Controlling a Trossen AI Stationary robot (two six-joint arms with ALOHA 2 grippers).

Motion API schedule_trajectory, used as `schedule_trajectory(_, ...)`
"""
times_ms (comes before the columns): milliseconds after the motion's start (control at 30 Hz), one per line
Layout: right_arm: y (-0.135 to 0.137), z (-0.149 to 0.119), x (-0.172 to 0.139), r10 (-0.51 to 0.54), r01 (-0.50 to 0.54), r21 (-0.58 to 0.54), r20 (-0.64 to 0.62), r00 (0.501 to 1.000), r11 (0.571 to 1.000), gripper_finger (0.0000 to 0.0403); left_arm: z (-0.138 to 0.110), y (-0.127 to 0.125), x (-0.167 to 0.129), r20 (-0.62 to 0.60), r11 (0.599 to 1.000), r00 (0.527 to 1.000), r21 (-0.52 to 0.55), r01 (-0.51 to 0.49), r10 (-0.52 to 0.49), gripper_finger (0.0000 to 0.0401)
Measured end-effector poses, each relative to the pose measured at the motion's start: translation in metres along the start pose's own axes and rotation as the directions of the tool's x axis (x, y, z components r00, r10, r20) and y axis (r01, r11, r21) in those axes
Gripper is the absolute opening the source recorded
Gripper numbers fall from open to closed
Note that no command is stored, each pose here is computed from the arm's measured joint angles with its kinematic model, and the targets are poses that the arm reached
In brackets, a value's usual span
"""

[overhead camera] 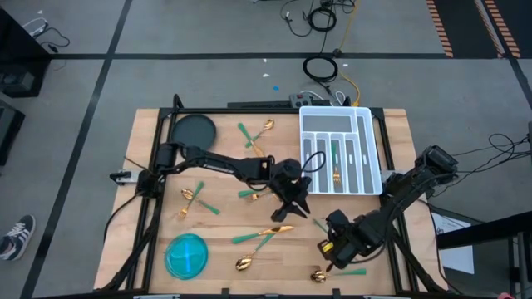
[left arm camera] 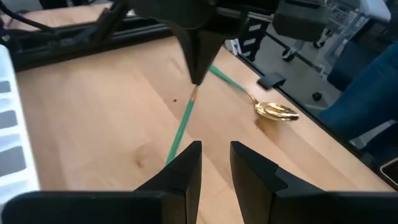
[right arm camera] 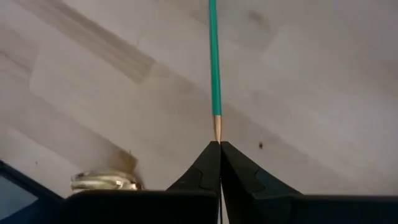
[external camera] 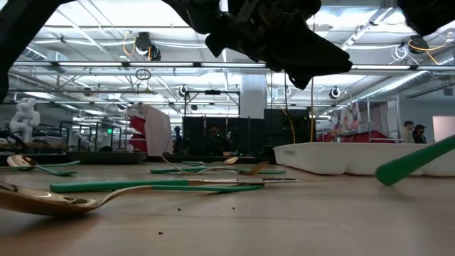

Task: Sort silverware
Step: Put the bottom right green table knife into the middle left slot of the white silverware tray

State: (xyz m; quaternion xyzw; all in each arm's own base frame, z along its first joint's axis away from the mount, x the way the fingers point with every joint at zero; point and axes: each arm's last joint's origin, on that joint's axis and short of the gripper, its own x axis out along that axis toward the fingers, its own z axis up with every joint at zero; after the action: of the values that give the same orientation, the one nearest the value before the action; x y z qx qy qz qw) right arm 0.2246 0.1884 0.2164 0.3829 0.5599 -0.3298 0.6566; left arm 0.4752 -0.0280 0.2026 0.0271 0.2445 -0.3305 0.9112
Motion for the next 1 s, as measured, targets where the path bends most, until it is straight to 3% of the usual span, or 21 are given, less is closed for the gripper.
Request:
schedule_trajectory(433,0.010,0.037,0.004,0.045,-0.044,-0.095,0.017,0.999,0.995,0.0000,-0.009,0.002,0.003,-0.069,0.998,0.996,0.022,-0.051,0.053,0.0092)
schedule_trajectory(633,0.012,0.047,0.004,0.065,-0.062,-0.119,0.023,0.998,0.991,0.0000,-0.027,0.003,0.014,-0.131,0.999,0.991,-0.021,-0.028,0.025,0.0092)
schedule_trajectory(1000,0.015,0.054,0.005,0.085,-0.080,-0.146,0.031,0.996,0.986,0.0000,-0.036,0.006,0.024,-0.122,1.000,0.992,-0.020,-0.017,0.014,0.0092)
